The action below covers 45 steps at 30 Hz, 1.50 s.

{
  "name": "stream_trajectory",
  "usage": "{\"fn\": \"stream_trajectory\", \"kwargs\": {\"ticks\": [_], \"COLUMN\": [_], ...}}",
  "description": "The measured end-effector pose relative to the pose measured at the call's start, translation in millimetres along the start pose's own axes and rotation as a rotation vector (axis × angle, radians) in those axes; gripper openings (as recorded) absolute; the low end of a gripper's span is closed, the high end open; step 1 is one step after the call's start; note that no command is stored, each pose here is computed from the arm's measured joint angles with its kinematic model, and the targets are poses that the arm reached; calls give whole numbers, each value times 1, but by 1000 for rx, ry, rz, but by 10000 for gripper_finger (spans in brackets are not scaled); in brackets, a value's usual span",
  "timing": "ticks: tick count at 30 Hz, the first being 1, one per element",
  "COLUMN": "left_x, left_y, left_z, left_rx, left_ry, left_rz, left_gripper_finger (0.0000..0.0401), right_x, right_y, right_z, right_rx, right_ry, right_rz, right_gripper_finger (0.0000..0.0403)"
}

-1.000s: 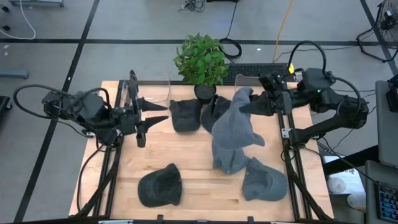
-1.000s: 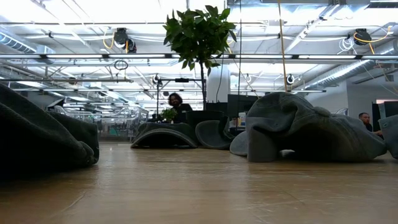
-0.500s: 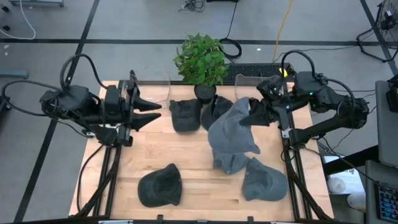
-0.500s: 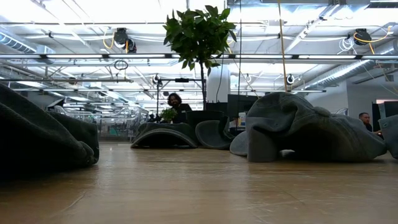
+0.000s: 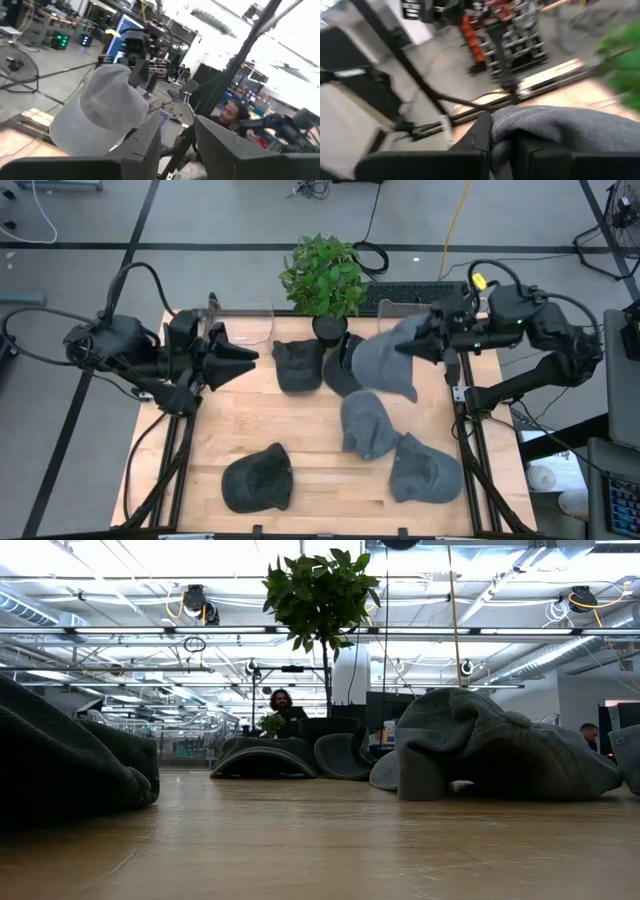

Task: Pick & Place hat
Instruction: Put the top left gray cap into the right transparent bin

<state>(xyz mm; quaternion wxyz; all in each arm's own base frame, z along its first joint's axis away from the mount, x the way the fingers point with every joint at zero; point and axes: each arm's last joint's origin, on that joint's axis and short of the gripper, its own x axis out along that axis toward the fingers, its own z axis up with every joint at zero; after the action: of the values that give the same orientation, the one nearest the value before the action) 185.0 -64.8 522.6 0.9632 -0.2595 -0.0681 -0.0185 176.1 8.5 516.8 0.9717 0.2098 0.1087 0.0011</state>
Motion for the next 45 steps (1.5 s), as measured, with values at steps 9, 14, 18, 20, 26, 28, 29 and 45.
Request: {"fn": "stream_trajectory", "kwargs": {"ticks": [9, 14, 18, 20, 26, 28, 29, 45], "left_x": [-3, -3, -2, -2, -2, -2, -2, 0], "left_y": [2, 3, 5, 7, 10, 11, 12, 21], "left_z": [4, 4, 5, 6, 9, 9, 10, 9], "left_rx": [31, 72, 95, 96, 100, 101, 102, 127], "left_ry": [-33, -35, -40, -46, -57, -60, -61, -37], "left_rz": [44, 53, 66, 74, 92, 98, 100, 157], "left_gripper_finger": [127, 127, 127, 127, 127, 127, 127, 127], "right_x": [-21, -34, -37, -36, -33, -34, -35, -45], "right_y": [-10, -23, -38, -47, -76, -84, -88, -171], "right_z": [4, 10, 10, 8, 5, 6, 6, 14], "right_rx": [-204, -320, -410, -444, -518, -535, -544, -652], "right_ry": [86, 114, 183, 244, 425, 455, 473, 782], "right_rz": [-144, -243, -339, -386, -476, -484, -488, -647], "right_gripper_finger": [24, 24, 24, 24, 24, 24, 24, 24]}}
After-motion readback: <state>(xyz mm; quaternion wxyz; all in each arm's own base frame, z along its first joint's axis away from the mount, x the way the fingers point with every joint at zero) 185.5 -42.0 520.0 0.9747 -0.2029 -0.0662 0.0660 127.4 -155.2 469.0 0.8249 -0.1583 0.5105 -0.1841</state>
